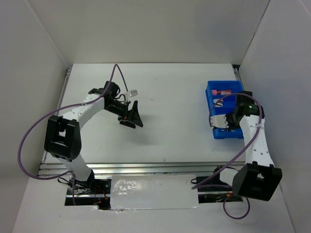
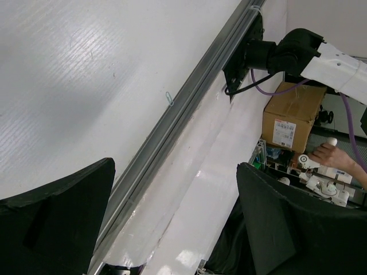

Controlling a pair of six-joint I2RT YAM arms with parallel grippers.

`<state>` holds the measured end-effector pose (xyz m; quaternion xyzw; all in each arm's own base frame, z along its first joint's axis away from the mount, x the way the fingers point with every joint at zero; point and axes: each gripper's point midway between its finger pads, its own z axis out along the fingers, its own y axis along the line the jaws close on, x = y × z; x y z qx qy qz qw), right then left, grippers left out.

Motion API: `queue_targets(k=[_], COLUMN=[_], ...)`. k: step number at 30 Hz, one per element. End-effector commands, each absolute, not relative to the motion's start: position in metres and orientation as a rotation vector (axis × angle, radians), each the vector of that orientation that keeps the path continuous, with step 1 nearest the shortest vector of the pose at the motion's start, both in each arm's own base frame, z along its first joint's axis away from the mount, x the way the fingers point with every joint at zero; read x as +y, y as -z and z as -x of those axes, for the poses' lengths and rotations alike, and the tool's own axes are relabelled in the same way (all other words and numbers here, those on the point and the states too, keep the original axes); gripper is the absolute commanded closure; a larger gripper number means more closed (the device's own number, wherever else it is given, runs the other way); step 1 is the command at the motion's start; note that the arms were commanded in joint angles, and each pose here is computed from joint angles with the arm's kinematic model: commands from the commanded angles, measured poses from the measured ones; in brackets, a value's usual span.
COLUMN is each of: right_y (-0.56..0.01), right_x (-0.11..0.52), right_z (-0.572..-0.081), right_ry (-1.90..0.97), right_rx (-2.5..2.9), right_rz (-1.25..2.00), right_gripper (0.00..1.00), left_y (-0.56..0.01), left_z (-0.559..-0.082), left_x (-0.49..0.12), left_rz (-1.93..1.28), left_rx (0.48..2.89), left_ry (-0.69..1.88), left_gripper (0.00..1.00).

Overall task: Sort the stationery into containers
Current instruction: Place the stationery into the container

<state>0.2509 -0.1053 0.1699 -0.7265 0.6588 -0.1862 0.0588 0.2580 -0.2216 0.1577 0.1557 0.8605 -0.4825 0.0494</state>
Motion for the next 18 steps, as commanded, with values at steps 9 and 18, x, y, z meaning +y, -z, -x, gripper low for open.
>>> queue_targets(k=[9, 18], right_y=[-0.148, -0.132], right_x=[-0.124, -0.121], right_z=[-0.268, -0.271], right_ry=[0.556, 0.529], right_rx=[2.011, 2.078], right_rz=[2.279, 2.244], right_gripper=[0.95, 0.9], left_y=[-0.159, -0.156], left_z=[-0.268, -0.273], left_x=[-0.226, -0.225], left_rz=[-0.502, -0.481], left_rx=[2.6, 2.612], left_ry=[1.463, 1.433], left_gripper=[0.01, 0.01])
